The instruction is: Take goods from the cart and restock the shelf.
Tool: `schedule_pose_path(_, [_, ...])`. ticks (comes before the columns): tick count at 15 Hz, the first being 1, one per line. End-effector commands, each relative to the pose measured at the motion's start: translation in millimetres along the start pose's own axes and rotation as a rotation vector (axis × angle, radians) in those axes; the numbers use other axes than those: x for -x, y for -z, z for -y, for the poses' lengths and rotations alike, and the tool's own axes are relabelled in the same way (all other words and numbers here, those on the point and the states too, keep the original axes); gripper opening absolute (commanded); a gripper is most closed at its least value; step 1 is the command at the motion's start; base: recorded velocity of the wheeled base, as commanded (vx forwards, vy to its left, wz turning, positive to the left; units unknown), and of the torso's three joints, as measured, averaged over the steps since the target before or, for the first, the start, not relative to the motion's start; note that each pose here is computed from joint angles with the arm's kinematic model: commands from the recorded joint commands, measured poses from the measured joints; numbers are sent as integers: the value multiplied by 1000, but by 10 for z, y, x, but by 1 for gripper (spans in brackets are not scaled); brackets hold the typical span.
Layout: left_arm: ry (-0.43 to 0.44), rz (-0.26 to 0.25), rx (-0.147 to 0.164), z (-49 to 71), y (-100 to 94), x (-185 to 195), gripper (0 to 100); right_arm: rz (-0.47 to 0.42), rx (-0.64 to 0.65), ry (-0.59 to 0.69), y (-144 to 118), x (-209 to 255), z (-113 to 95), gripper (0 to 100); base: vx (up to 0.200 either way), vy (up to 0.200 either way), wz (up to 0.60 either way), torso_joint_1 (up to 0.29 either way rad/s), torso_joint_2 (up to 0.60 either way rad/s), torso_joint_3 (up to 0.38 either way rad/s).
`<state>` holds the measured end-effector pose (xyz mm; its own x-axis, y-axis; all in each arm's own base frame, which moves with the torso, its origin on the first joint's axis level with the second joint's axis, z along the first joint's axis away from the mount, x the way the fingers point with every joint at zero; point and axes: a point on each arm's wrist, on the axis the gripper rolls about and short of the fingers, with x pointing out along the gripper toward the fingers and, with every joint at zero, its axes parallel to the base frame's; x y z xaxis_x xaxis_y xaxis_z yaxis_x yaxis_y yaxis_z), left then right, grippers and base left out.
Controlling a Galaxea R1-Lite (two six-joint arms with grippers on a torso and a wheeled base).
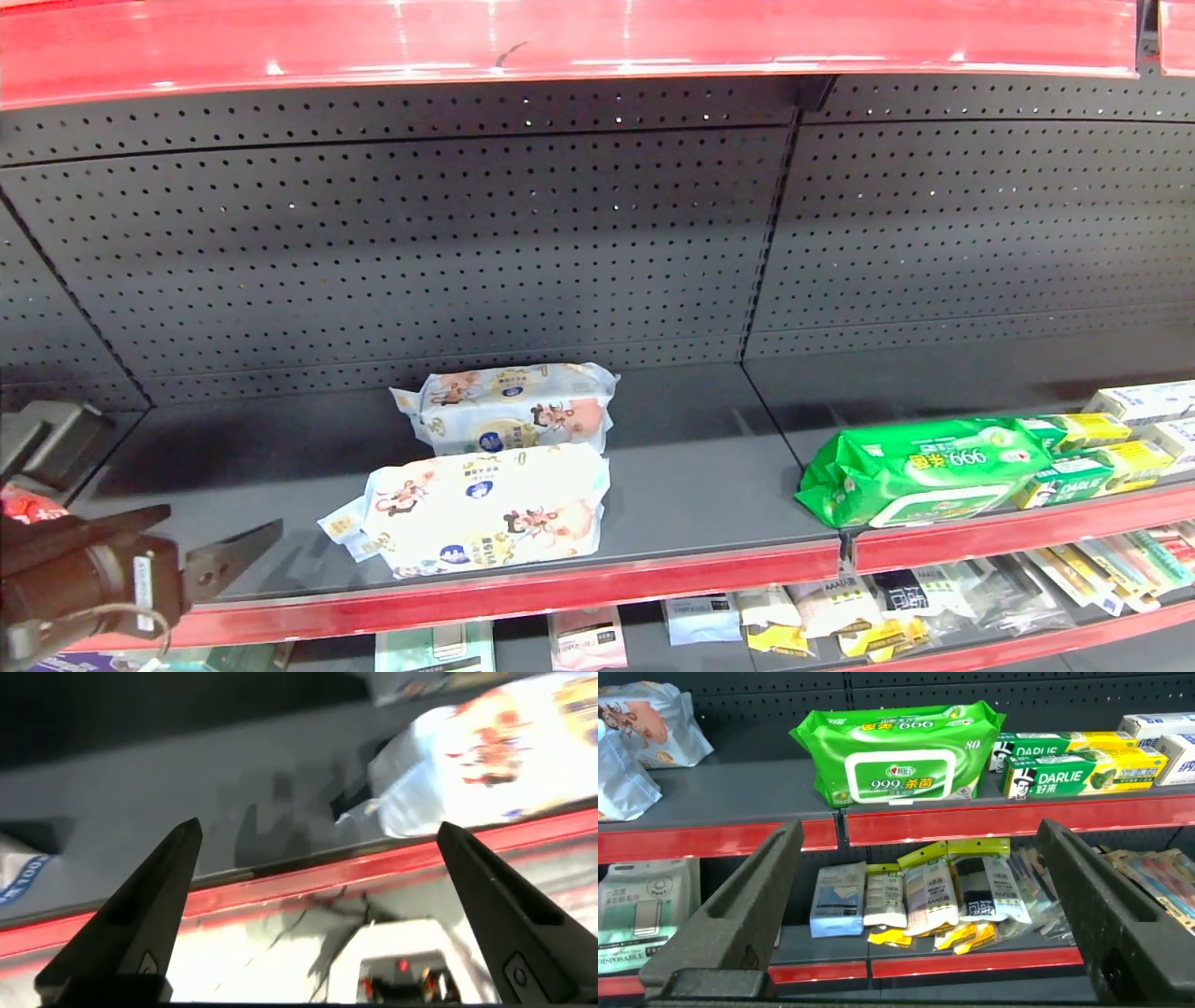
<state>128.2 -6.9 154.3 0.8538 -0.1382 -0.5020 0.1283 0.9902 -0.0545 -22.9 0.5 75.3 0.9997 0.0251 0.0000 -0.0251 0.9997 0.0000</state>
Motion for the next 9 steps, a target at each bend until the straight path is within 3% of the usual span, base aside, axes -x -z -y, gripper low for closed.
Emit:
schedule_pose_path(1, [30,245,-17,49,242,567,100,-2,0,-1,0,-1,0,100,0,0,0,0,0,0])
schedule_pose_path(4, [29,322,1,83,469,773,100,-2,0,-1,0,-1,0,100,0,0,0,0,0,0])
schedule_pose_path(8, [49,399,-23,121,985,947,100,-2,0,-1,0,-1,0,100,0,0,0,0,0,0])
schedule_pose_path(9, [68,443,-45,127,1176,974,100,-2,0,-1,0,-1,0,100,0,0,0,0,0,0])
